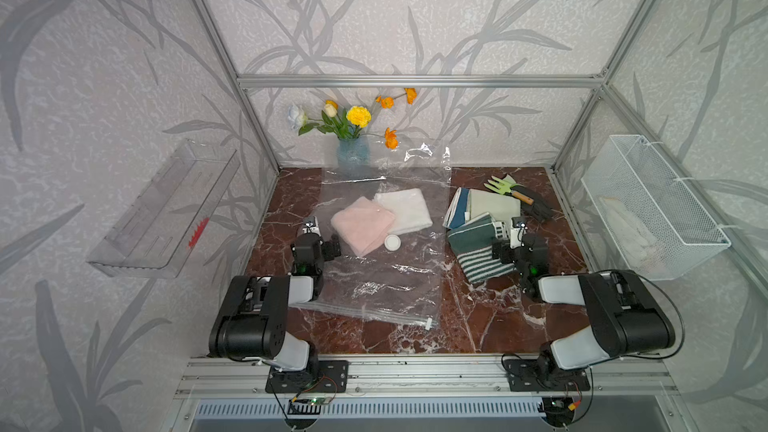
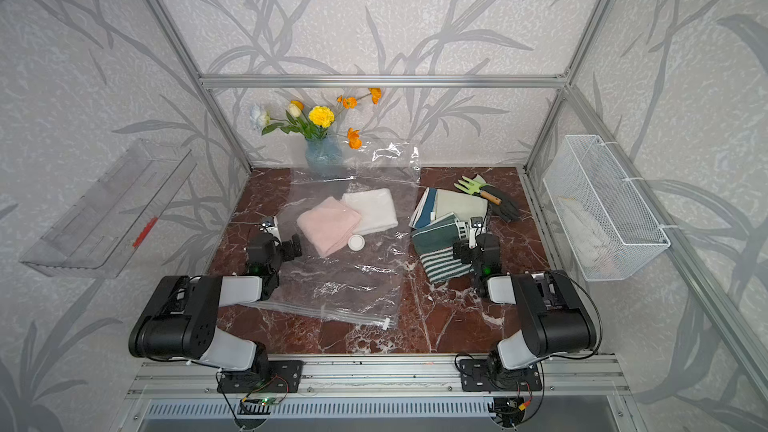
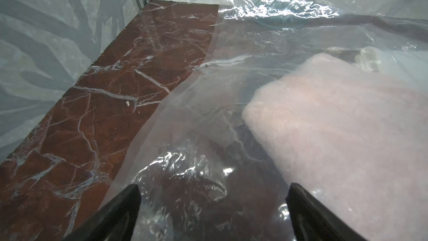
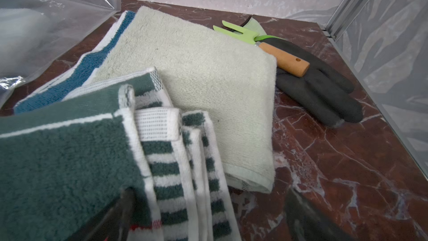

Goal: Place the folded towel into the vacuum bag
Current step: Adjust the vacuum bag at the center of the board.

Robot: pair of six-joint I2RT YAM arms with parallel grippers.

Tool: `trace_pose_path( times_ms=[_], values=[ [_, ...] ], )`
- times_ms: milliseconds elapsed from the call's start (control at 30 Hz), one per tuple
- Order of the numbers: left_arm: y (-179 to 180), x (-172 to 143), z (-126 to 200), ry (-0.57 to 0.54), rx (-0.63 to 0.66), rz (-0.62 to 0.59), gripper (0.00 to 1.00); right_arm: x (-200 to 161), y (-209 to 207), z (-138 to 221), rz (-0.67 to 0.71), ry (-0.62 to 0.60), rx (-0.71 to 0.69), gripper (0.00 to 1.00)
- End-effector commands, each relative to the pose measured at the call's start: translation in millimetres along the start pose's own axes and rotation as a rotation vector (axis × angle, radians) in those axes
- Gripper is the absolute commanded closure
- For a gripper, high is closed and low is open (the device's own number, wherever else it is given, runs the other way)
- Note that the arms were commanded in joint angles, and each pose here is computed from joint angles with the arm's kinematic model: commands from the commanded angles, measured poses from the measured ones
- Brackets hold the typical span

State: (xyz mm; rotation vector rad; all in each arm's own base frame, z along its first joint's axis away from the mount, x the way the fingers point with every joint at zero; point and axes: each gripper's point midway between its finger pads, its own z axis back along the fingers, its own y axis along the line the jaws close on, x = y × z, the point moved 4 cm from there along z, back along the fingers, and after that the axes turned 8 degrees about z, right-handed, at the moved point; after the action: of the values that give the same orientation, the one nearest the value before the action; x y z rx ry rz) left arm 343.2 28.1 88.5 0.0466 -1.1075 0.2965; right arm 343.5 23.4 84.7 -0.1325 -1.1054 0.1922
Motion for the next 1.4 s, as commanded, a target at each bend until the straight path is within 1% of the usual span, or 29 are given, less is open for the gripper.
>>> trace_pose_path(
  times_ms=[0,900,967,1000,1033,1067,1133,1200,1267,1300,1367],
  values=[
    [-1.2,22.7,-5.2,-0.081,0.0,-0.002,0.01,24.6,-5.2,-4.4,0.008,-0.091,-0.037,0.01],
    [-1.5,24.6,-4.5,-0.088,-0.007,-0.004,0.01,25.6,-4.6,-3.1,0.017,-0.099,-0.04,0.01],
    [-4.1,37.6,6.0,-0.146,-0.01,-0.018,0.01,37.7,-4.4,4.8,0.044,-0.145,-0.074,0.01],
    [-5.1,44.3,14.0,-0.139,-0.003,-0.022,0.01,43.7,-3.6,10.4,0.06,-0.132,-0.096,0.01],
    [-4.1,50.1,23.3,-0.118,0.017,-0.016,0.01,48.5,-2.1,15.6,0.065,-0.099,-0.105,0.01],
    [-4.0,58.4,31.7,-0.132,0.03,-0.008,0.01,53.3,-2.4,21.6,0.051,-0.066,-0.112,0.01],
    [-6.9,72.4,52.2,-0.189,0.051,0.026,0.01,65.3,-3.3,38.0,-0.02,0.015,-0.116,0.01],
    [-18.1,83.9,70.3,-0.208,0.023,0.036,0.01,76.2,-3.3,58.7,-0.048,0.077,-0.155,0.01],
    [-30.5,96.7,87.0,-0.201,-0.019,0.033,0.01,86.9,1.4,84.0,-0.044,0.125,-0.187,0.01],
    [-36.3,103.1,94.5,-0.188,-0.046,0.047,0.01,91.3,6.6,96.3,-0.041,0.143,-0.176,0.01],
    [-42.8,109.1,105.9,-0.135,-0.09,0.099,0.01,96.9,19.3,112.6,-0.075,0.148,-0.093,0.01]
  ],
)
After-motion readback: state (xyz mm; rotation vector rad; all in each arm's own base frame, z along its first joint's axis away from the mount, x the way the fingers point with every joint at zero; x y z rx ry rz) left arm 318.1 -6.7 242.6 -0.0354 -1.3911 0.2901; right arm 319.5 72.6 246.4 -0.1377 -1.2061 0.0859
